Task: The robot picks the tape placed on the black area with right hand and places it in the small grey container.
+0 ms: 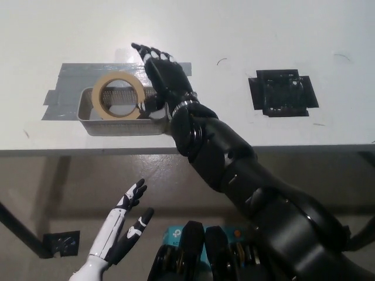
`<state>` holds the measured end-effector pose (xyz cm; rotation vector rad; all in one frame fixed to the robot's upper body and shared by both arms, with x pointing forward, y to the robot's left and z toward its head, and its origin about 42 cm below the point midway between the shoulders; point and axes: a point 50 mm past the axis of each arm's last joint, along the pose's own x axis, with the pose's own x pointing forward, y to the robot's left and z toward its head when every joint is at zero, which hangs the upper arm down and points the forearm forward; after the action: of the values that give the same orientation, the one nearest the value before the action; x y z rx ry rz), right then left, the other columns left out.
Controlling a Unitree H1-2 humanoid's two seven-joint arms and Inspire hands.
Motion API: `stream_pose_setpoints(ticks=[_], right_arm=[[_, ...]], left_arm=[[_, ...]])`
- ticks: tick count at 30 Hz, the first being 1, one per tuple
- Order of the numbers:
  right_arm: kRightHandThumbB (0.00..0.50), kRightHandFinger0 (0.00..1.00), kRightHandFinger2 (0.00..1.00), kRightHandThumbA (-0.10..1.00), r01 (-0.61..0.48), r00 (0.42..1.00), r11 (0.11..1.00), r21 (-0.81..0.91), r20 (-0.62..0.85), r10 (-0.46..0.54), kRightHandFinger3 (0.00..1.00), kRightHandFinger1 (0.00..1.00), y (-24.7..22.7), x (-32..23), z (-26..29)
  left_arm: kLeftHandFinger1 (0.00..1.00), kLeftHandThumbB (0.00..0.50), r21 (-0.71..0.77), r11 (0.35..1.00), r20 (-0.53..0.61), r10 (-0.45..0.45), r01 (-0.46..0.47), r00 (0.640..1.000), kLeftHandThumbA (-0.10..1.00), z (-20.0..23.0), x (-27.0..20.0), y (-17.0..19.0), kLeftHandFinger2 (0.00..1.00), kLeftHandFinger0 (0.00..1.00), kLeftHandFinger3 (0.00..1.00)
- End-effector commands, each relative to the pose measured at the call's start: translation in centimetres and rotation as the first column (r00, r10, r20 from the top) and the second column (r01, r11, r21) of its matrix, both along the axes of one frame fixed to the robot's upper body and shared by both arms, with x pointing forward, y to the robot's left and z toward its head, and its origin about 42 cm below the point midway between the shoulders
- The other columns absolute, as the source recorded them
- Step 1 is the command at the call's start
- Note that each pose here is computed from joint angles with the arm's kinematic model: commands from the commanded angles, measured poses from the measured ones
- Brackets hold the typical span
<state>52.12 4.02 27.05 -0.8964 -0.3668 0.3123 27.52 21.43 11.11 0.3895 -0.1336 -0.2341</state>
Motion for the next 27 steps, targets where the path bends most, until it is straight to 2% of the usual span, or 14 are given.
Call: stream_pose_setpoints(ticks=[1,5,7,11,12,14,18,21,26,27], right_arm=[[0.458,1.0,1.0,1.0,-0.123,0.979,0.983,0.137,0.181,0.097,1.0,1.0,0.2,0.3,7.9],[0.466,1.0,1.0,1.0,-0.203,0.944,0.949,0.243,0.305,0.124,1.0,1.0,-2.5,-0.3,14.1],[0.437,1.0,1.0,1.0,-0.268,0.922,0.904,0.332,0.361,0.141,1.0,1.0,-4.8,-1.8,16.5],[0.4,1.0,1.0,1.0,-0.328,0.879,0.887,0.326,0.45,0.16,1.0,1.0,-10.8,-6.6,18.0],[0.399,1.0,1.0,1.0,-0.332,0.876,0.886,0.322,0.453,0.163,1.0,1.0,-10.9,-6.8,18.2],[0.402,1.0,1.0,1.0,-0.36,0.862,0.879,0.314,0.472,0.184,1.0,1.0,-14.2,-9.2,16.9],[0.408,1.0,1.0,1.0,-0.337,0.858,0.897,0.284,0.484,0.169,1.0,1.0,-19.6,-14.0,14.0],[0.363,1.0,1.0,1.0,-0.307,0.866,0.883,0.356,0.49,0.104,1.0,1.0,-22.2,-16.0,11.0],[0.336,1.0,1.0,1.0,-0.224,0.921,0.808,0.544,0.39,-0.007,1.0,1.0,-25.3,-19.4,5.2],[0.305,1.0,1.0,1.0,-0.214,0.93,0.799,0.562,0.367,-0.009,1.0,1.0,-25.7,-19.9,4.1]], left_arm=[[1.0,0.176,0.006,1.0,0.041,-0.022,0.021,0.999,0.91,0.9,-0.4,0.1,1.0,1.0,1.0],[1.0,0.165,0.012,1.0,0.073,-0.026,0.026,0.997,0.91,1.5,1.0,-0.2,1.0,1.0,1.0],[1.0,0.161,0.009,1.0,0.069,-0.012,0.012,0.998,0.91,1.4,0.9,-0.1,1.0,1.0,1.0],[1.0,0.17,0.003,1.0,0.076,0.005,-0.005,0.997,0.92,1.6,1.3,0.2,1.0,1.0,1.0],[1.0,0.171,0.001,1.0,0.08,0.007,-0.008,0.997,0.93,1.7,1.4,0.3,1.0,1.0,1.0],[1.0,0.161,-0.006,1.0,0.087,0.014,-0.014,0.996,0.92,1.9,1.9,0.5,1.0,1.0,1.0],[1.0,0.157,-0.001,1.0,0.121,0.031,-0.031,0.992,0.95,2.8,3.5,1.1,1.0,1.0,1.0],[1.0,0.137,-0.01,0.999,0.129,0.038,-0.037,0.991,0.97,3.0,4.2,1.2,1.0,1.0,1.0],[1.0,0.144,-0.013,0.999,0.09,0.048,-0.047,0.995,1.0,2.1,4.0,1.3,1.0,1.0,1.0],[1.0,0.144,-0.014,0.999,0.083,0.052,-0.051,0.995,1.0,2.1,4.0,1.3,1.0,1.0,1.0]])
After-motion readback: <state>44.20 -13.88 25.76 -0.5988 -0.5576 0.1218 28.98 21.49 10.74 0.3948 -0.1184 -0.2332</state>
